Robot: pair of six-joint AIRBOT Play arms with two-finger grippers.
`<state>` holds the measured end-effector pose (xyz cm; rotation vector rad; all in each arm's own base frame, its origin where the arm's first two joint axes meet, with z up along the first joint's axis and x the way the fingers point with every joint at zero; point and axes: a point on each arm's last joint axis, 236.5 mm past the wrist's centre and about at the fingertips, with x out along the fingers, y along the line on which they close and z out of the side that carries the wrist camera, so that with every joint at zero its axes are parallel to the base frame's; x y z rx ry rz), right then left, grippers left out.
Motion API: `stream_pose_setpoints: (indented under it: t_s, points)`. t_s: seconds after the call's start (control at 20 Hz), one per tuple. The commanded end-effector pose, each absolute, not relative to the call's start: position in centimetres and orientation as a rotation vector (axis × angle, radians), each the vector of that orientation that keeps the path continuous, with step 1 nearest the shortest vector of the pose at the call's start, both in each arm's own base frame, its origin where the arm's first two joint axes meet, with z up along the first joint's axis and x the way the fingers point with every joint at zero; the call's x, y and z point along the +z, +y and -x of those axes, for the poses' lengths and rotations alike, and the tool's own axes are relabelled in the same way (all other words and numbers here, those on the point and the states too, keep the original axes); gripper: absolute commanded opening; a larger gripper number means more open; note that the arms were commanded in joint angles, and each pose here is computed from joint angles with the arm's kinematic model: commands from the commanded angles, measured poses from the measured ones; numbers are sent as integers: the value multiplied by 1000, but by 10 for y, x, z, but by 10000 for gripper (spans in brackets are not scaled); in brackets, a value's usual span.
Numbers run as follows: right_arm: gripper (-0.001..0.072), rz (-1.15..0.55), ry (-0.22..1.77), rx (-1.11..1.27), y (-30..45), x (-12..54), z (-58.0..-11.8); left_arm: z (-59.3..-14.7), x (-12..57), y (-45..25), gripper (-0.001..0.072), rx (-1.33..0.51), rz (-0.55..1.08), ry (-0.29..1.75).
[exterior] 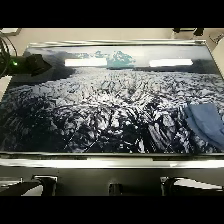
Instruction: Fold the clothes and pants, and hang the long-sleeved shirts on hangers.
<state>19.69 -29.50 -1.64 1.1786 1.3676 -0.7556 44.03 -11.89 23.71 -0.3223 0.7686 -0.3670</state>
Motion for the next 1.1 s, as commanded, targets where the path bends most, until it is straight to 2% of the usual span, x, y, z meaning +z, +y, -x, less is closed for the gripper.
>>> stream_pose_setpoints:
  t_s: [0.0, 0.15, 0.5, 0.55, 0.6, 0.65, 0.7, 0.8, 0.85, 0.95, 1.05]
  points:
    - [33, -1172, 1373, -860, -278, -42, -169, -440, 238, -119, 18, -365, 328, 769]
    - [34, -1200, 1426, -842, -258, -57, -159, -440, 237, -119, 18, -365, 328, 769]
    - [35, -1121, 1426, -906, -262, -72, -142, -440, 237, -119, 19, -365, 327, 769]
    - [63, -1121, 1424, -907, -262, -72, -143, -440, 237, -119, 18, -365, 327, 769]
    - [252, -1134, 1434, -898, -258, -71, -142, -440, 238, -119, 18, -365, 327, 769]
    - [553, -1159, 1465, -865, -248, -68, -142, -441, 237, -119, 18, -365, 326, 768]
    - [678, -1150, 1513, -803, -239, -62, -139, -441, 238, -119, 19, -365, 324, 764]
    - [678, -1096, 1546, -788, -243, -34, -136, -442, 238, -119, 19, -365, 325, 762]
    - [678, -1072, 1470, -823, -261, -16, -146, -441, 238, -119, 18, -365, 325, 763]
    - [679, -1005, 1200, -813, -302, 42, -199, -442, 238, -119, 19, -365, 325, 762]
    - [684, -841, 995, -764, -326, 103, -254, -442, 237, -119, 18, -364, 324, 765]
